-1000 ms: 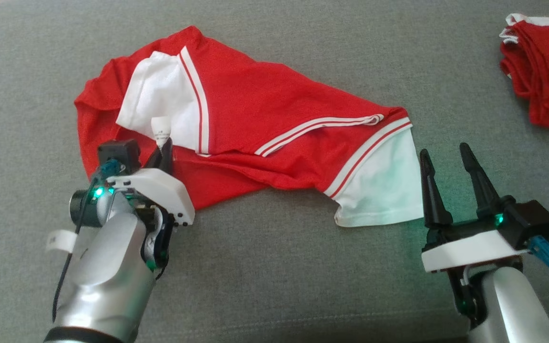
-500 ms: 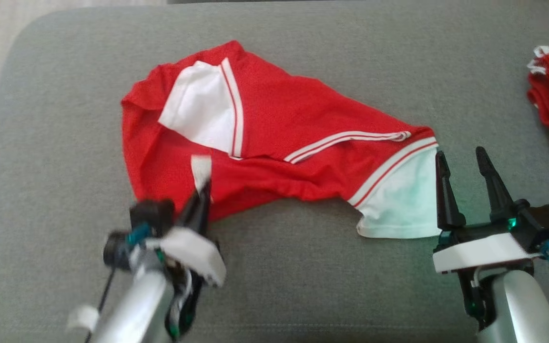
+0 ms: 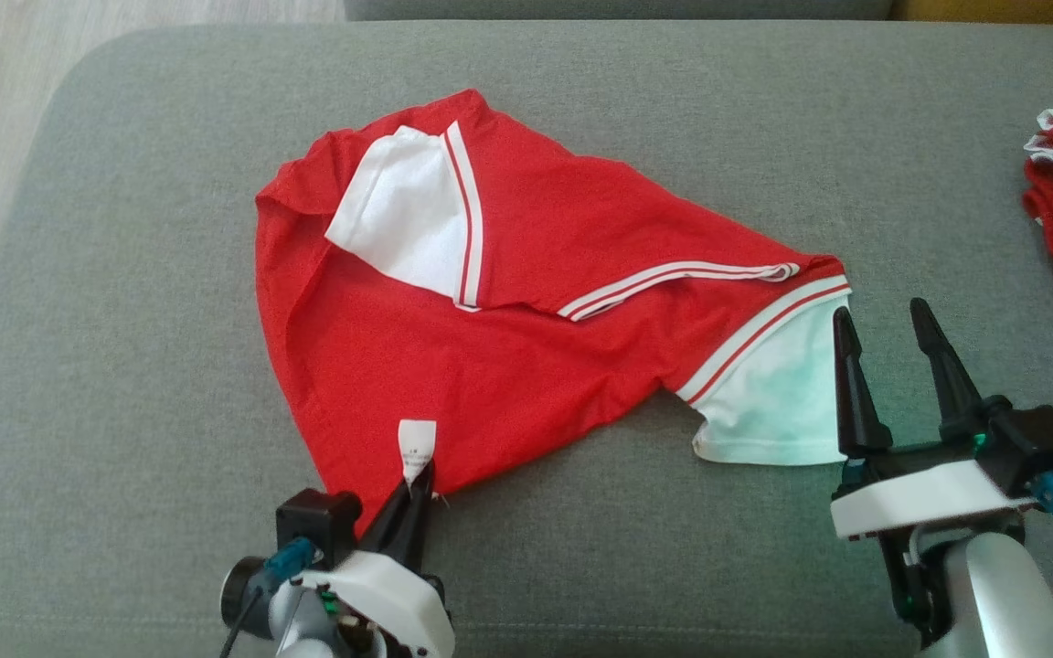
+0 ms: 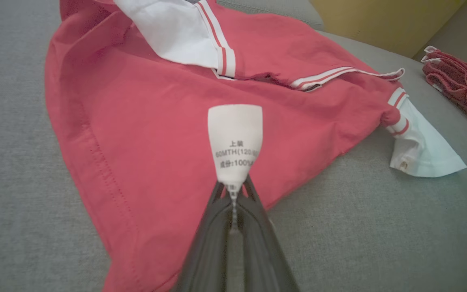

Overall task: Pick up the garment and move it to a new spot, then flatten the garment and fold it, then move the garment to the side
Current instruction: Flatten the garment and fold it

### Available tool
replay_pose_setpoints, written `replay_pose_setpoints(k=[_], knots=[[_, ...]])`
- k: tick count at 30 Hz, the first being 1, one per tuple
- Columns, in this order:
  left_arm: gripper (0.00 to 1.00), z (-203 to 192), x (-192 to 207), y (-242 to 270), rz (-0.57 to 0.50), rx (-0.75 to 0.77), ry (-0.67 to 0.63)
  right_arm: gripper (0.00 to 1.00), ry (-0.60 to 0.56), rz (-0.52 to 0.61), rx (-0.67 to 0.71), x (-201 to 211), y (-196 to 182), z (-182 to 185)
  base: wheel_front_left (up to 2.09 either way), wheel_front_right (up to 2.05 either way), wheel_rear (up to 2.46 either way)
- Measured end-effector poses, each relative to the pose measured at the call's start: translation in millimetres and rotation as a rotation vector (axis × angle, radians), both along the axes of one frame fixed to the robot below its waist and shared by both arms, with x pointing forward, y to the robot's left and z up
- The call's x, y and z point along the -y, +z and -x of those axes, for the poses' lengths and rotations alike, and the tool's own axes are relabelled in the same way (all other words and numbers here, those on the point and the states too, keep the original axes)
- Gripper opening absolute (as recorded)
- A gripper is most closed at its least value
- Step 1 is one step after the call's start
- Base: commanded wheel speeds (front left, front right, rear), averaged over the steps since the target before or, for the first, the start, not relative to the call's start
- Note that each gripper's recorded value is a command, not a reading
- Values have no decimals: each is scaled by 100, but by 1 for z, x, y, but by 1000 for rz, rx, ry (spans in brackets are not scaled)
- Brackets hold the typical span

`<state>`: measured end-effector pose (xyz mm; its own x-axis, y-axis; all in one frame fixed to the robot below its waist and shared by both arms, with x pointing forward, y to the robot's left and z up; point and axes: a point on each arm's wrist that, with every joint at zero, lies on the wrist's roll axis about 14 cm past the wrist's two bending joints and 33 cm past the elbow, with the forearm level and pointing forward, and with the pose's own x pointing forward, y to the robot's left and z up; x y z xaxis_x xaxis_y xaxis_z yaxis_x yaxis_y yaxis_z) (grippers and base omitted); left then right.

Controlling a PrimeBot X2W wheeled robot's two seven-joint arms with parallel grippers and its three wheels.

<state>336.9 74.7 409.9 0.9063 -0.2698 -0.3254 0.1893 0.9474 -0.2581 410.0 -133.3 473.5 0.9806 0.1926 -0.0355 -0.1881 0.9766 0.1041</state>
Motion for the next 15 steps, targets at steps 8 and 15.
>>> replay_pose_setpoints(k=[8,15], knots=[[64,13,4,-15,-9,-53,-17,100,-1,8,1,1,3,4,0,0,0],[100,30,1,-14,3,-45,4,100,18,9,23,-5,11,6,0,0,0]])
